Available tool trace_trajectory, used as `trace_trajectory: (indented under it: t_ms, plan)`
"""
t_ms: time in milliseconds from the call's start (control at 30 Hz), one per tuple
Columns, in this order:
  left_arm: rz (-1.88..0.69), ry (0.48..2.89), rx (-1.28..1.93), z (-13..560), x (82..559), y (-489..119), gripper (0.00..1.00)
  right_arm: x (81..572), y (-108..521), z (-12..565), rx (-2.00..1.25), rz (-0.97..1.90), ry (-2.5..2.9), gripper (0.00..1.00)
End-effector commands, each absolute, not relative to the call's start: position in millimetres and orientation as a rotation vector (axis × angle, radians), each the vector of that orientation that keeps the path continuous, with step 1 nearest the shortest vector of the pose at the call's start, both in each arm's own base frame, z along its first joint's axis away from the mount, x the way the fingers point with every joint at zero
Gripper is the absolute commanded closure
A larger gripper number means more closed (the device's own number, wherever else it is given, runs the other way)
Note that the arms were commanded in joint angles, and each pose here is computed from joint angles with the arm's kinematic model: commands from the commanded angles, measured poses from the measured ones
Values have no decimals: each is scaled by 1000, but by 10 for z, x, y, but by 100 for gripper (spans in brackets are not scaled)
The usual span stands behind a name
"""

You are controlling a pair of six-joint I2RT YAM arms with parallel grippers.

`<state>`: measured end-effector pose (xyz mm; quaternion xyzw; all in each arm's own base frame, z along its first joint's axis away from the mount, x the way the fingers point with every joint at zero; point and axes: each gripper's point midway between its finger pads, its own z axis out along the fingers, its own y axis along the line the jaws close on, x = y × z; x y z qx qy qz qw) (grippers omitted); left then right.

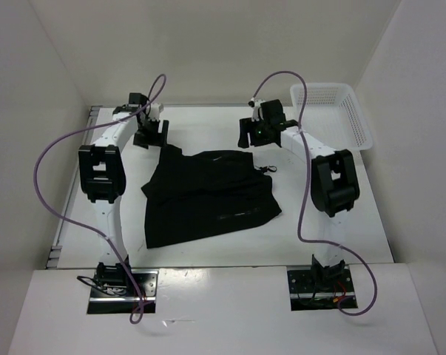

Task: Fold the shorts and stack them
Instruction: Flatten the shorts out

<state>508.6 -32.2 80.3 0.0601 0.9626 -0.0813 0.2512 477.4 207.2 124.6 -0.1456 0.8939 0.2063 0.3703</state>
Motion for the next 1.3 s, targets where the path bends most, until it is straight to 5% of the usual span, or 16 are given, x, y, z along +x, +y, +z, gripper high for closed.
trace_trajectory:
  t_ms: [0, 433, 600, 700, 833, 1133, 1267]
  plan:
    - [-255, 2617, 210, 796, 5172, -493, 13, 4983, 2005, 986, -298, 463, 2356, 28]
    - [-323, 2675, 251, 407, 5166, -694, 11, 4823, 2082, 510, -312, 540, 2464, 32]
    - [-297, 2689, 257, 346, 5157, -703, 42, 4960, 2097, 476, -318, 490, 2441, 76]
    - [-269, 2711, 250, 265, 5130, -664, 57, 5156, 2085, 578, -311, 443, 2393, 93]
    - [-268, 2699, 250, 262, 5178, -667, 100, 5437, 2153, 898, -316, 437, 2293, 100]
    - [37, 2377, 147, 1240, 5976, -274, 100, 6114, 2040, 1776, -186, 281, 2042, 100]
    - [94, 2297, 115, 1551, 6078, -193, 100, 6186, 1952, 1720, -172, 245, 2040, 100]
